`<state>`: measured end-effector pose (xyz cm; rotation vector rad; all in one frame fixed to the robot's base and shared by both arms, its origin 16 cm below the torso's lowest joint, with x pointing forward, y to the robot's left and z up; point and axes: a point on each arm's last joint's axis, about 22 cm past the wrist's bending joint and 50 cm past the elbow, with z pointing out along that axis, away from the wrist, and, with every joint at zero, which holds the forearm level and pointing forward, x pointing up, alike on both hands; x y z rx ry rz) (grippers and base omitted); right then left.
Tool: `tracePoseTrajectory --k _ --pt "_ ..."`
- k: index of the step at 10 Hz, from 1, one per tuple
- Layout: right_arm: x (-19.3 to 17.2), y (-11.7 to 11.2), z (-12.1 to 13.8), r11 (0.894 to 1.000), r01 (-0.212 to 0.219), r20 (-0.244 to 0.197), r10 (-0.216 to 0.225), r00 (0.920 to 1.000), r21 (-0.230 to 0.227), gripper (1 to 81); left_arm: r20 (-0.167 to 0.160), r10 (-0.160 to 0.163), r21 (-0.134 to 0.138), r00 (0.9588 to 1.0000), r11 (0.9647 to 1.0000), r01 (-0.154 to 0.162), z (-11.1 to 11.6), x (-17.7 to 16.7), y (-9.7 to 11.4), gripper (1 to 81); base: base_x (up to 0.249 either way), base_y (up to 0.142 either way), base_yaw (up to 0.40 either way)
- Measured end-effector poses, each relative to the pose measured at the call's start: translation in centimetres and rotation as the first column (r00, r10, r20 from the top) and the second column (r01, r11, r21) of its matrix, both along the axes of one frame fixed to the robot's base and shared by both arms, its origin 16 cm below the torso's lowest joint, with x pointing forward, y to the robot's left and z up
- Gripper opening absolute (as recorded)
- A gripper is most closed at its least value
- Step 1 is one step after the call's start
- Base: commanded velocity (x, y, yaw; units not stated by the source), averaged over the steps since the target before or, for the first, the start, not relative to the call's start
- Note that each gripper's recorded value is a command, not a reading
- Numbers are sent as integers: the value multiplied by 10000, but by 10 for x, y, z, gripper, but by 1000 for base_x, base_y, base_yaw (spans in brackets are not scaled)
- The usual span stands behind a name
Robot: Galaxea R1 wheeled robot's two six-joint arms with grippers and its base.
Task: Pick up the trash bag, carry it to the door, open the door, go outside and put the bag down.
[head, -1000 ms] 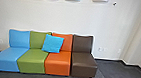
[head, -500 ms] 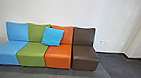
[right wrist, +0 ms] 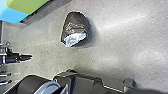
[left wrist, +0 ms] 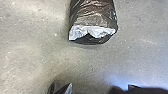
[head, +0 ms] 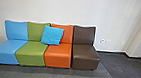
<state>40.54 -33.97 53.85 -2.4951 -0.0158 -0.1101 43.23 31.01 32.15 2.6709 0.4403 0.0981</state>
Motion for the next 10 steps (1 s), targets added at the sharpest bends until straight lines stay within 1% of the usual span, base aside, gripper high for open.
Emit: tracePoseTrajectory --k 1,2,3,4,5,6,7,8,9,10 --pt "4 -1 -5 10000 9 119 -9 9999 -22 811 18 93 -147 10000 9998 -92 -4 6 -6 811 0 0 0" --pt "7 -1 -10 10000 4 238 -4 9997 -23 811 -23 238 -290 9997 9993 -239 -9 10 -9 811 0 0 0" --pt "8 -1 -14 10000 -11 267 11 9996 -2 811 -78 413 -406 9991 9983 -416 -12 14 -10 811 0 0 0" --pt "9 -1 -23 10000 -16 187 16 9998 2 811 -120 517 -470 9986 9975 -522 -19 20 -11 811 0 0 0" --pt "10 1 -36 10000 -29 43 29 10000 27 811 -170 569 -471 9982 9972 -577 -28 27 -10 811 0 0 0" --pt "14 1 -49 10000 -7 -56 7 10000 43 811 -289 535 -466 9981 9974 -548 -39 31 -8 811 0 0 0" --pt "20 2 -62 10000 51 -173 -50 9998 77 811 -514 444 -503 9977 9976 -470 -51 32 -9 811 0 0 0" --pt "27 3 -76 9999 106 -268 -103 9996 109 811 -681 431 -472 9968 9978 -463 -67 34 -7 811 0 0 0" --pt "29 3 -93 9999 111 -444 -106 9990 119 811 -896 445 -378 9950 9981 -481 -84 35 -3 811 0 0 0" --pt "29 3 -109 9998 142 -624 -134 9980 117 811 -1162 385 -325 9925 9986 -426 -98 36 1 811 0 0 0"
